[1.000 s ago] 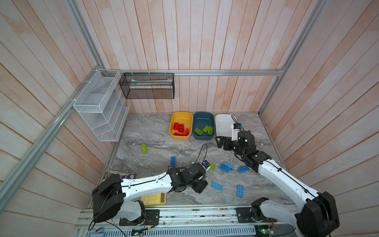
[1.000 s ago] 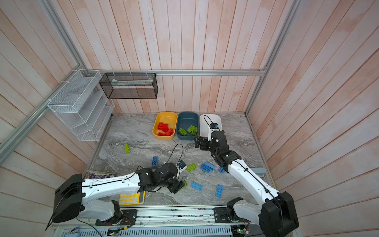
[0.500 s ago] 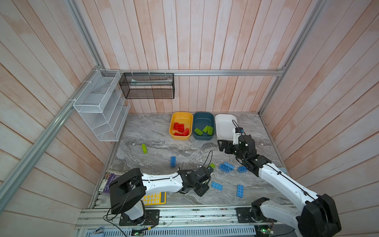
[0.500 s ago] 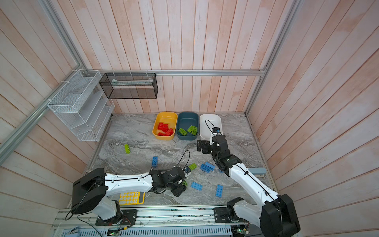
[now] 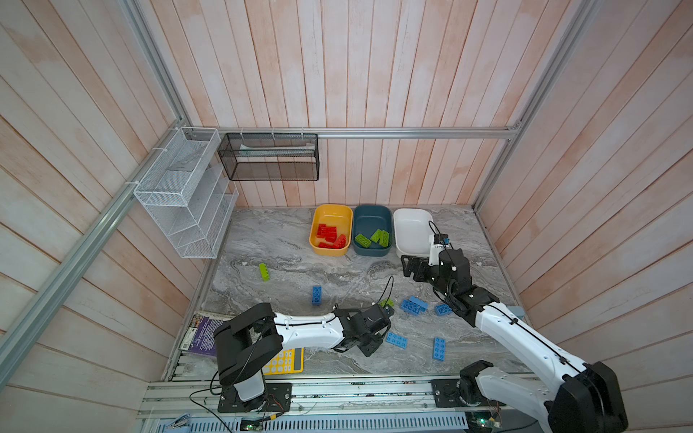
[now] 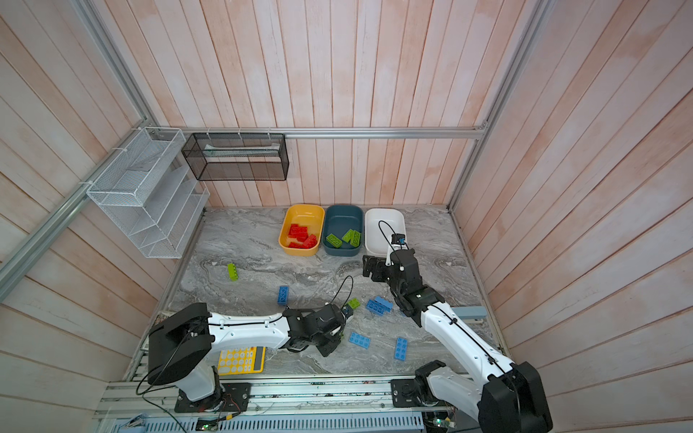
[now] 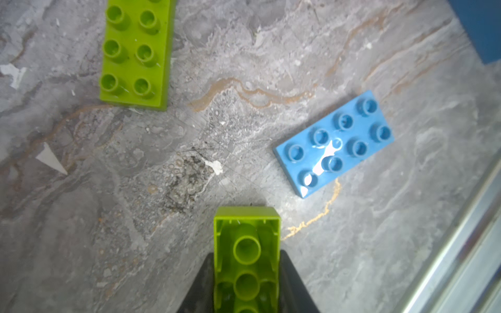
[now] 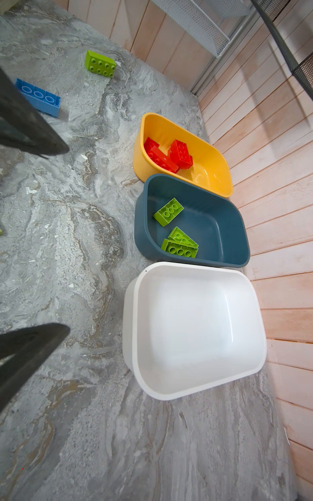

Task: Sort the legos into containers by color
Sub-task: Pick up the lego from the middle-left of the table, then place the lego in the container, then pick up the lego from the center of the table.

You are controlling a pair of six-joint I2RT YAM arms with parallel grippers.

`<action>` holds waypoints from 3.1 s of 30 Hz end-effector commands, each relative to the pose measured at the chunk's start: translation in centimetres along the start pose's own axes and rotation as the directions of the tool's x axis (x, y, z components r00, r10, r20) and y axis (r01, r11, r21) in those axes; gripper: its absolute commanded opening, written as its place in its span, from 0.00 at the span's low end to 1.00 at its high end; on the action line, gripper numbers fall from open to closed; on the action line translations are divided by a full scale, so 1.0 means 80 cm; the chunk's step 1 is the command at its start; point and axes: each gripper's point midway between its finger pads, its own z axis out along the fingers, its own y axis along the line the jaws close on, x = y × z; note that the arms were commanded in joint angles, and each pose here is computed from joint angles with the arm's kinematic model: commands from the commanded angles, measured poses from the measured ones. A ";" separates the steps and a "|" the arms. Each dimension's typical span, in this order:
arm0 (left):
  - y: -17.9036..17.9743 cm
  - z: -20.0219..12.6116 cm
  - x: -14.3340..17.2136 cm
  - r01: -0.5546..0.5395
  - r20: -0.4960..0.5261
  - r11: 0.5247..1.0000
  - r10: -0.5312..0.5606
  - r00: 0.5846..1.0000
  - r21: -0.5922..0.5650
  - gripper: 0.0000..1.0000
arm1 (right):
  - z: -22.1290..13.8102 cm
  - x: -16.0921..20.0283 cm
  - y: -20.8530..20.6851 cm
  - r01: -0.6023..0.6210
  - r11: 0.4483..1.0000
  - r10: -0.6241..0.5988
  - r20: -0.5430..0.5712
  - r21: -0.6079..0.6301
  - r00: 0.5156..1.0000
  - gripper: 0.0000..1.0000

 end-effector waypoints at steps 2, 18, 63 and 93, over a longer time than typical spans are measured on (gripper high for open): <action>0.010 -0.006 -0.017 0.006 0.040 0.998 -0.004 0.999 -0.062 0.27 | -0.001 -0.001 -0.004 0.011 1.000 -0.011 0.016 0.008 1.000 0.96; 0.060 -0.078 -0.099 0.079 0.244 0.994 -0.059 0.968 -0.071 0.27 | 0.000 0.020 -0.006 -0.030 0.999 0.030 0.012 -0.028 0.999 0.95; 0.344 0.006 -0.341 0.267 0.401 0.961 -0.218 0.890 -0.068 0.49 | -0.014 0.079 -0.019 -0.081 0.992 0.083 0.012 -0.101 0.996 0.94; 0.227 -0.256 -0.145 0.448 0.633 0.890 -0.398 0.664 0.088 0.65 | 0.003 0.201 0.053 0.325 0.936 -0.350 -0.438 -0.134 0.828 1.00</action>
